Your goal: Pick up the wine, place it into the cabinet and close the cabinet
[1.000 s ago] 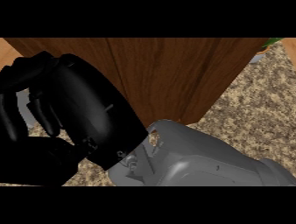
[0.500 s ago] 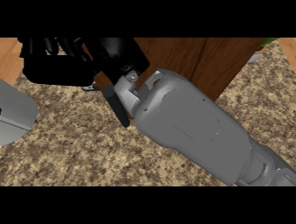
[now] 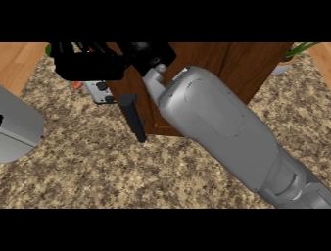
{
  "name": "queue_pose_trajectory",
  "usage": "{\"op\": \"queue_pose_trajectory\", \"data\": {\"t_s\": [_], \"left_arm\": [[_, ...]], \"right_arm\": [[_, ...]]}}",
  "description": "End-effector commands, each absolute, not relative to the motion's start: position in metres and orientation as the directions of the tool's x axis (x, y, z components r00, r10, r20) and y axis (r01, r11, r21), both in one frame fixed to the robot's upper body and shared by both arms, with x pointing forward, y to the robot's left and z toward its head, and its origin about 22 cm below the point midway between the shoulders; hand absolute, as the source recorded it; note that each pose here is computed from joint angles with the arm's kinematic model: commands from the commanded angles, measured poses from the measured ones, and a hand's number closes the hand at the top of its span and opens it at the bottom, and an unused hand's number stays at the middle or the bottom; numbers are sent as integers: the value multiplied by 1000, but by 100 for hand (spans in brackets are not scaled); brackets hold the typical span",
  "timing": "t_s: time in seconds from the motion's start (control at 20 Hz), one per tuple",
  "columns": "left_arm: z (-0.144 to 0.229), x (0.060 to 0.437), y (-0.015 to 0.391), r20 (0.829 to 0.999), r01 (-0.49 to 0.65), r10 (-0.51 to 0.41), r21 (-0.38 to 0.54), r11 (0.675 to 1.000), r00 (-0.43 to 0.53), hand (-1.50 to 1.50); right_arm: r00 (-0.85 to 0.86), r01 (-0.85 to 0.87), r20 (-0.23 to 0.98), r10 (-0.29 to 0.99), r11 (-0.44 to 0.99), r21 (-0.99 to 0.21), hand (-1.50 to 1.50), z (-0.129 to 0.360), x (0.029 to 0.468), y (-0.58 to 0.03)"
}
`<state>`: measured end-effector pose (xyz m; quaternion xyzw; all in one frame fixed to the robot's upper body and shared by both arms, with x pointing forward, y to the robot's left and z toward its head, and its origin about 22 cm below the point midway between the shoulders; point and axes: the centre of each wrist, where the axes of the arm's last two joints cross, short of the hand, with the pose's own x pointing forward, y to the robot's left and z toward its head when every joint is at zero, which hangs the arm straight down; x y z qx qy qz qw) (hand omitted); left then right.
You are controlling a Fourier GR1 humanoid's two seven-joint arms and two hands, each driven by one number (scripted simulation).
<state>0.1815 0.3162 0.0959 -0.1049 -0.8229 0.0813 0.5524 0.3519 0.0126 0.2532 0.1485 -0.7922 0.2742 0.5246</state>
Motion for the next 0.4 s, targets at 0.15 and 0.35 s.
{"op": "queue_pose_trajectory", "data": {"t_s": [0.15, 0.35], "left_arm": [[98, 187, 309, 890, 82, 276, -265, 961, -363, -150], [92, 185, 310, 882, 81, 272, -262, 962, -386, -150]], "right_arm": [[-382, -362, 903, 198, 867, -343, 150, 235, 398, -29], [-388, -345, 894, 223, 865, -365, 150, 223, 404, -44]]}}
